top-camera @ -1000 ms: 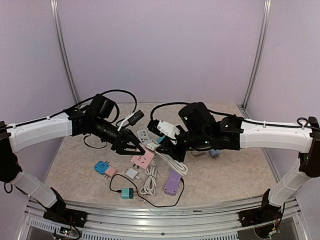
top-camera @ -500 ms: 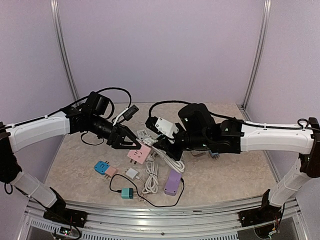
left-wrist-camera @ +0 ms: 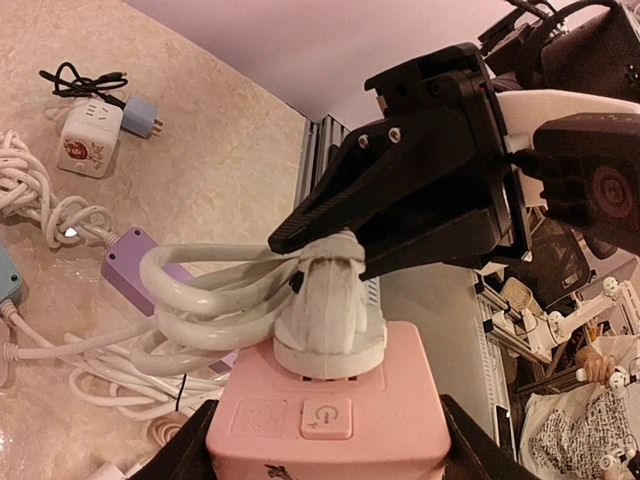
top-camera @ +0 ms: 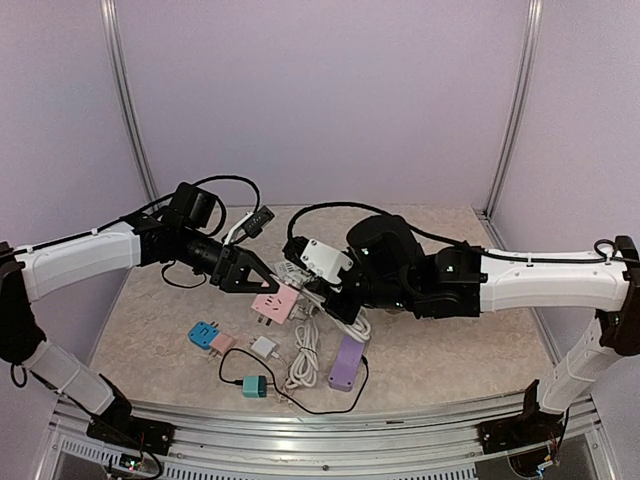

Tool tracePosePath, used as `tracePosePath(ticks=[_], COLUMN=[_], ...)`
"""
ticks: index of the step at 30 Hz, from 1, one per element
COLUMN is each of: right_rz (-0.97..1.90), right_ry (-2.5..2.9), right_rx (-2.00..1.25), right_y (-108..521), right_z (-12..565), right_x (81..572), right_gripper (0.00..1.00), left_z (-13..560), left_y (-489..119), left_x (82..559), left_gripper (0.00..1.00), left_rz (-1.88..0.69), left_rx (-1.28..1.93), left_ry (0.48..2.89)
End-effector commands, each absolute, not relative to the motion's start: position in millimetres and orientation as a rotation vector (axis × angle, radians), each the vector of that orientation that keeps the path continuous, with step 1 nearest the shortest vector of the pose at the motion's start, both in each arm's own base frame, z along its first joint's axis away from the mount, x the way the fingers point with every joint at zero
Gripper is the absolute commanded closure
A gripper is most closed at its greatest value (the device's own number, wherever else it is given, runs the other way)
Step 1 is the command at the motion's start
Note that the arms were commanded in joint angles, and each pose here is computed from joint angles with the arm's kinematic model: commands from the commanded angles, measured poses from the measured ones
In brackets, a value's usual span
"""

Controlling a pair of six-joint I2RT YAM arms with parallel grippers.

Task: Pull the plug off the socket

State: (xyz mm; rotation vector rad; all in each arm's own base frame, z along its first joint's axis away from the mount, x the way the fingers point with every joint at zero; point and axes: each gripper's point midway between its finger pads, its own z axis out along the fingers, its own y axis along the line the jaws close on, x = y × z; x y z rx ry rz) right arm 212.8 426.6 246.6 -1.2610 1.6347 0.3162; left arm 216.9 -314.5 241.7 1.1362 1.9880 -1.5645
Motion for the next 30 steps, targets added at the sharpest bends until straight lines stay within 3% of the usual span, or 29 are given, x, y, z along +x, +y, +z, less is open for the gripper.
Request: tracePosePath(ticks=[1, 13, 30], right_rz=[0.509, 0.762, 0.556], right_ry=[1.559, 1.584, 1.546], right_rx=[-1.152, -1.067, -1.106], right_y=[432, 407, 413], right_z=[305, 320, 305], right_x=[210, 229, 218], right_gripper=[1.00, 1.00, 1.00], left_z=[238, 231, 237], left_y=[-307, -332, -312], left_x=[237, 192, 234], left_gripper=[1.00, 1.00, 1.00], left_rz=[-1.442, -1.333, -1.397], left_rx=[1.082, 1.324, 1.107], left_ry=[1.989, 1.926, 2.001])
